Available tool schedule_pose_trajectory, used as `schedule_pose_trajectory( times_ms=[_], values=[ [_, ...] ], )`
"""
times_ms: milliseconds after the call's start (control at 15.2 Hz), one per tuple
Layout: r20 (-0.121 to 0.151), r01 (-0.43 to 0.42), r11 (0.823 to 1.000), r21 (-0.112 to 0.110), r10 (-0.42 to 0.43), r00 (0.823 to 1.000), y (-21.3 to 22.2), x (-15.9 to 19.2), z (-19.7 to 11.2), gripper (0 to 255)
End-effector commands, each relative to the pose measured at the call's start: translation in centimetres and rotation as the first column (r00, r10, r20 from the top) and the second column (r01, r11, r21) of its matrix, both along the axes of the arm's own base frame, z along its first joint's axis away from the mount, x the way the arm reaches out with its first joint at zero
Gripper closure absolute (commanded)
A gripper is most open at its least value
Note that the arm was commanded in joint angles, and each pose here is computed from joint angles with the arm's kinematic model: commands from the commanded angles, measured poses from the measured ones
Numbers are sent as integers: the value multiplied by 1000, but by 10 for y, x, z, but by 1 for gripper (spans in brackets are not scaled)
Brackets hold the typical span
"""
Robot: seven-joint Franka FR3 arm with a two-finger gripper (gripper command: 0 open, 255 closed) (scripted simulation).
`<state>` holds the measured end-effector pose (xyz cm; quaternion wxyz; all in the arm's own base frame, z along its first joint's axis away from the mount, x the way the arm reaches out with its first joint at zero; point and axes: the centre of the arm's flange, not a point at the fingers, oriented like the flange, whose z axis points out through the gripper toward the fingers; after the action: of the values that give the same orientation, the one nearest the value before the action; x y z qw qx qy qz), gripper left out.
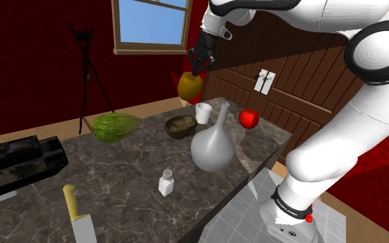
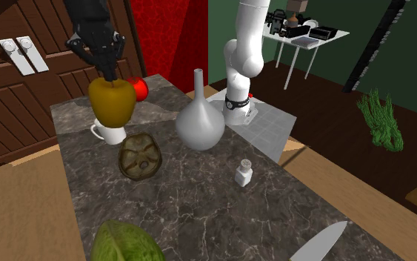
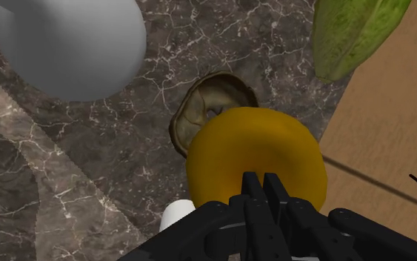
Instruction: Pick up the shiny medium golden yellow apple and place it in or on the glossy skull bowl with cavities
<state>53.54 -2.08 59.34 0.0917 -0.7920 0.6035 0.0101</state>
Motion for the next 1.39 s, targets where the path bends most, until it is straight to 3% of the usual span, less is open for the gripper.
schedule_pose_trajectory(
  times_ms=[0, 990, 1320],
  values=[
    [1, 0, 1000, 0, 0, 1000, 0, -1, -11, 255],
    [1, 0, 1000, 0, 0, 1000, 0, -1, -90, 255],
    [1, 0, 1000, 0, 0, 1000, 0, -1, -93, 255]
  ],
)
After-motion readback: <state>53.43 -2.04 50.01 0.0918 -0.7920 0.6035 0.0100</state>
